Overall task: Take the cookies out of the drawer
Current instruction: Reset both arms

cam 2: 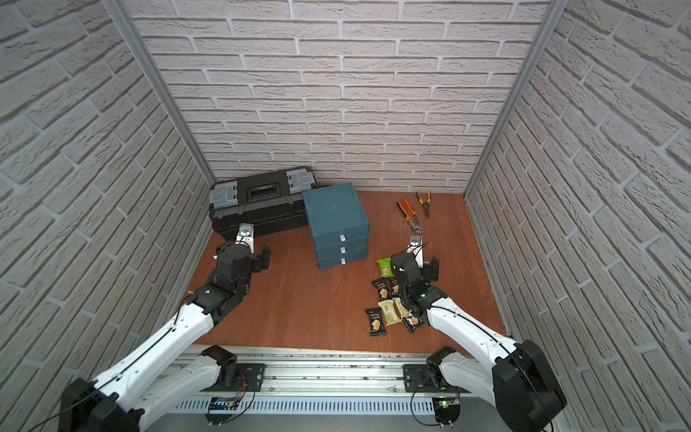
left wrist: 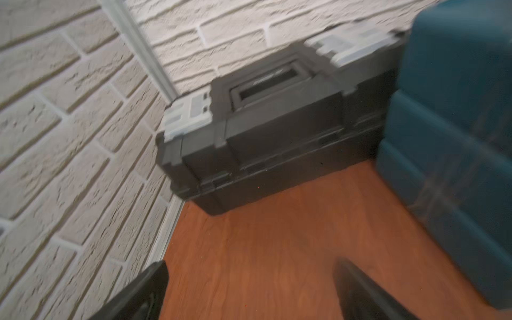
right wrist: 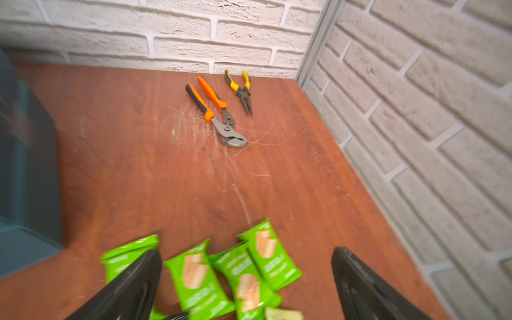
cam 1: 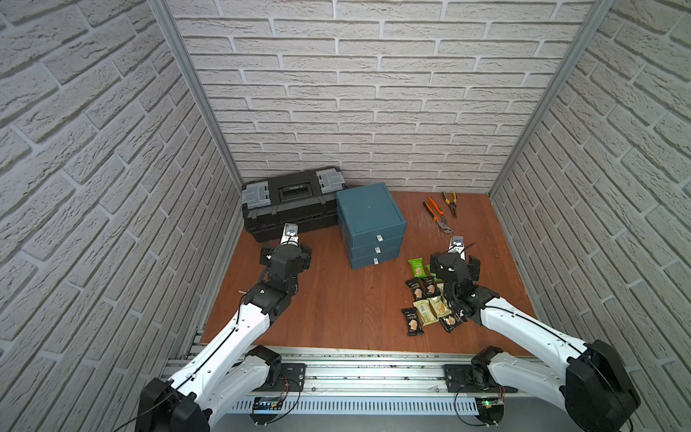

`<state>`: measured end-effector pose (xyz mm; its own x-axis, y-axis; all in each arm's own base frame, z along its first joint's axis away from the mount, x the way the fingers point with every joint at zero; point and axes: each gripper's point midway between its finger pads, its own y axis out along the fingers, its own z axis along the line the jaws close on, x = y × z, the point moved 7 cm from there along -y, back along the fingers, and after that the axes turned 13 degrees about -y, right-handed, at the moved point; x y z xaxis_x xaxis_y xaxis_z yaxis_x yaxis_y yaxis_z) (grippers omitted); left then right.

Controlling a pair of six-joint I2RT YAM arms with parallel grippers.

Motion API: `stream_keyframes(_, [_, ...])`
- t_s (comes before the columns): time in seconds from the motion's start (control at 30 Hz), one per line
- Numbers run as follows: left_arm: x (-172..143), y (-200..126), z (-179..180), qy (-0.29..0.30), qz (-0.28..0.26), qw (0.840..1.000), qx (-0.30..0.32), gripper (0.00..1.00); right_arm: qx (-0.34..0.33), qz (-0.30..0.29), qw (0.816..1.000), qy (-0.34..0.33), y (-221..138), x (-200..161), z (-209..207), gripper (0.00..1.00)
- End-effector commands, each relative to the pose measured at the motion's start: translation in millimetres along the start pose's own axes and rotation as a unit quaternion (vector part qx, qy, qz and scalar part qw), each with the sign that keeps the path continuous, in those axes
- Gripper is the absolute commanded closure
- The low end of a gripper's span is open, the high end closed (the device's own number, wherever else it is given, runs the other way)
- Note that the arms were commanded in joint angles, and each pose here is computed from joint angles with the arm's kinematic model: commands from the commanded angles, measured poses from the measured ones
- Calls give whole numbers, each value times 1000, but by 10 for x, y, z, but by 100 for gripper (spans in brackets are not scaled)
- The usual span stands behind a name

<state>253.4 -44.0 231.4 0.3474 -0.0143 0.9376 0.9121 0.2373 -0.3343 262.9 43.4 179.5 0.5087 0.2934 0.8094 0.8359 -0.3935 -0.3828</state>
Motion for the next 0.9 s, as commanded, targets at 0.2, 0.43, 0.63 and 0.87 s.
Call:
stream_keyframes(0.2, [-392, 424, 219, -30, -92, 994, 45, 1, 8, -100, 995, 20, 289, -234, -125, 0])
stream_keyframes(0.43, [-696, 681, 175, 19, -101, 993, 53, 2, 20, -108, 993, 54, 556, -274, -250, 0])
stream_keyframes(0.63, [-810, 886, 287, -7, -79, 996, 37, 2, 65, -110, 991, 29, 773, -347, -74, 0])
stream_keyframes(0.87, [-869, 1225, 395, -57, 5, 998, -41, 1, 109, -92, 990, 7, 876, -302, 33, 0])
